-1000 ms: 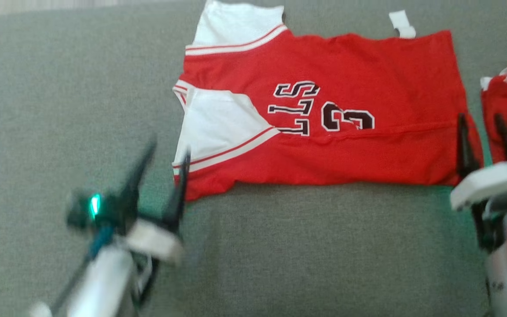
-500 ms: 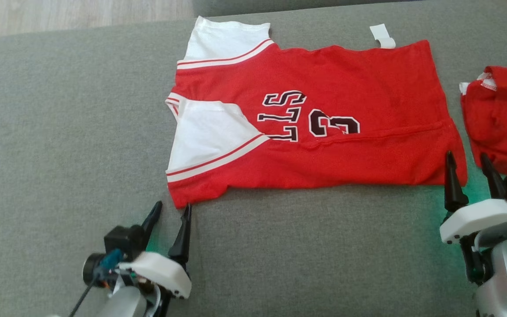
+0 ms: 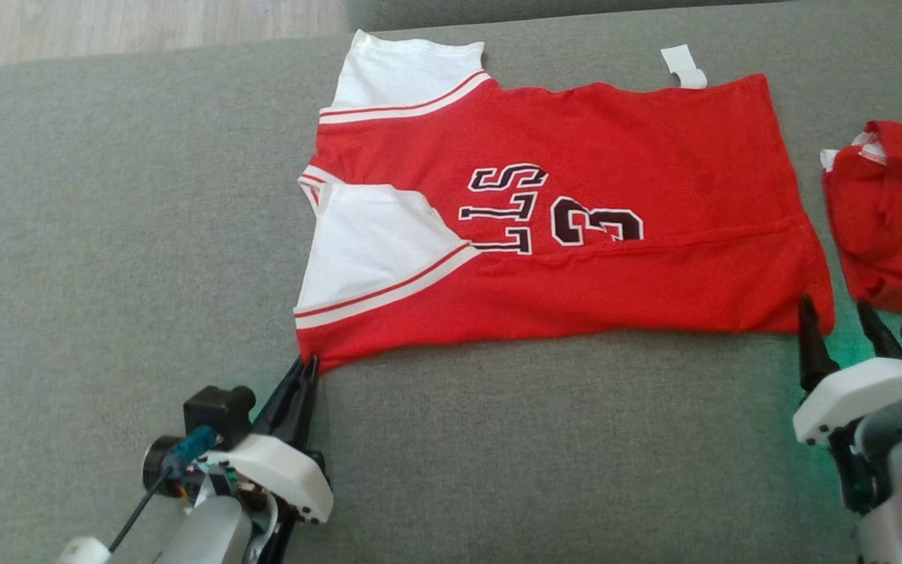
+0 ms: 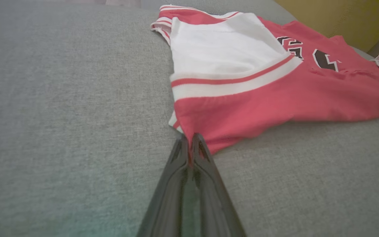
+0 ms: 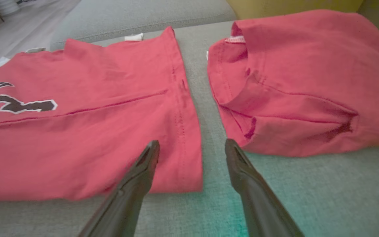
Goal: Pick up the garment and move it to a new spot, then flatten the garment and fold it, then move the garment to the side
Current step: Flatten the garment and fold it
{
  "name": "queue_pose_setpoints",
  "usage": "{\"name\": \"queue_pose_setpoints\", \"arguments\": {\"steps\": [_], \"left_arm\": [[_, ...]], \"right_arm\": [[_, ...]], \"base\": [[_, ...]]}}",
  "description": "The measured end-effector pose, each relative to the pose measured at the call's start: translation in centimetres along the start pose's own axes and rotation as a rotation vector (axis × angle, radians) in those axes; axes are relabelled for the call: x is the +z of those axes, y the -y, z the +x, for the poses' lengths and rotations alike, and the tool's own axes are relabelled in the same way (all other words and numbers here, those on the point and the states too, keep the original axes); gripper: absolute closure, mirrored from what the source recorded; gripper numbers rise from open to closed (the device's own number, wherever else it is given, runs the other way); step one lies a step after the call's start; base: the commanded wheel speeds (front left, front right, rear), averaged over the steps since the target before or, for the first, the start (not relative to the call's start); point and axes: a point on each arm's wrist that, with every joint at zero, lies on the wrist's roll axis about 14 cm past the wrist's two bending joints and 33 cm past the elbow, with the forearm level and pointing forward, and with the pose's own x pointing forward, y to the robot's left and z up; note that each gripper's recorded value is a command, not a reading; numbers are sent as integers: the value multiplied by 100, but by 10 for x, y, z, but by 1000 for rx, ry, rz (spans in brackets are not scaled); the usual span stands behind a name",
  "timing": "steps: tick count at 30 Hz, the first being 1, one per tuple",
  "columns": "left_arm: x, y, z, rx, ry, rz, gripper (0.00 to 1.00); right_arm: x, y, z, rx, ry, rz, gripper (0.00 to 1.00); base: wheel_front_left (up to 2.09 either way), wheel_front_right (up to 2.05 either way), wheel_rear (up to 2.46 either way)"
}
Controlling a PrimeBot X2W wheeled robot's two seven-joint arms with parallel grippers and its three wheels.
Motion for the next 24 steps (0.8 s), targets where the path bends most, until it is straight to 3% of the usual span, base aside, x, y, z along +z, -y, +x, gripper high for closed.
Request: {"name": "queue_pose_setpoints", "arguments": {"steps": [3,4,5,7,16,24], "left_arm": [[2,-3,-2,1,5,13,100],[2,-3,-3,1,8,14,100],[3,-3,-4,3,10,14,100],[6,-5,-5,6,19,15,100],[15,-9,-19,26,62,41,100],[2,-3,-49,47,61,35,100]], "right_arm": [[-10,3,1,-8,-58,5,0],[-13,2,2,-6,-74,3,8],[-15,1,2,-4,-85,2,51],[-19,0,3,1,-112,8,100],[-13,-2,1,20,-125,-1,100],[-23,8,-23,24,-146,-24,100]], "base": [[0,0,0],[0,0,0],[0,0,0],[0,0,0],[0,0,0],[0,0,0]]}}
